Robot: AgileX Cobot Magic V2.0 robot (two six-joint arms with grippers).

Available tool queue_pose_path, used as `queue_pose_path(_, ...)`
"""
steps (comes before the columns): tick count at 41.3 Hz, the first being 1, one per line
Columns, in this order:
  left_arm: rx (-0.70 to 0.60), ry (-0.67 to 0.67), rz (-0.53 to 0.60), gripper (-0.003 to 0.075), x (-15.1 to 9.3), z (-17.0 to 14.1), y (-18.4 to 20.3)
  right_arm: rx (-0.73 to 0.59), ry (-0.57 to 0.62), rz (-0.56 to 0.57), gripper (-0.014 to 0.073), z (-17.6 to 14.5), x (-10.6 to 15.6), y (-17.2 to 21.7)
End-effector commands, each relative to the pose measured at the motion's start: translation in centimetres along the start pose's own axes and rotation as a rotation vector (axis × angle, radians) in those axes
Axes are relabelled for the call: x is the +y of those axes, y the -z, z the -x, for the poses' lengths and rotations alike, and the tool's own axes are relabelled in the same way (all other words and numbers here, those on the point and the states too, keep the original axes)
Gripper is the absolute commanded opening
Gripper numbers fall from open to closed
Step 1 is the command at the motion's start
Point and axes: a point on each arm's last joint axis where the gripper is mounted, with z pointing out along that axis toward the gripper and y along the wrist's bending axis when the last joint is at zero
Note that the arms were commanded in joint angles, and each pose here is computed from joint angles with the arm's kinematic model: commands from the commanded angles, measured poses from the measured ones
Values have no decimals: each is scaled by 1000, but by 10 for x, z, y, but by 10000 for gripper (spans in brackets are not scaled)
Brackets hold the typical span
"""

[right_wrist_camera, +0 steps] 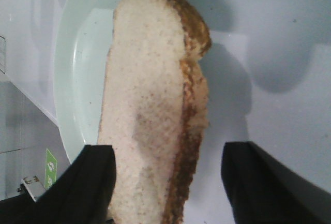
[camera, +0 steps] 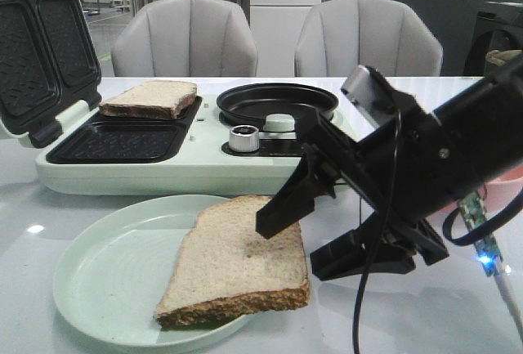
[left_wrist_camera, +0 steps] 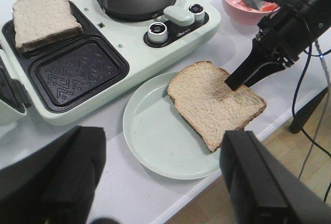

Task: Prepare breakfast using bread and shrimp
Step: 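Reach the right gripper to the remaining bread slice and grasp its edge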

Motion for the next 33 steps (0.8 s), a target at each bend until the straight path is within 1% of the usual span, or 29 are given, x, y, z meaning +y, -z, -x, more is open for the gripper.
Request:
queue_pose_path(1,-106,11,7,521,0,14,6,-32,24,117,547,7,16,5)
queue_pose_path(10,-106,11,7,521,0,14,6,-12,5,178,546,5,13,-4)
queue_pose_path(13,-106,11,7,521,0,14,6,-5,0,188,526,5,12,-5)
queue_pose_path(15,-106,11,7,521,0,14,6,-5,0,189,480,5,12,-5)
queue_pose_path(20,-106,11,7,521,0,14,6,-15,-5,175,315,6,11,-5)
queue_pose_path(23,-106,11,7,521,0,14,6,-22,-6,159,245,6,10,-6)
queue_pose_path(28,-106,11,7,521,0,14,6,-27,2,149,153,7,9,-6)
queue_pose_path(33,-106,11,7,521,0,14,6,-27,6,149,99,7,9,-6)
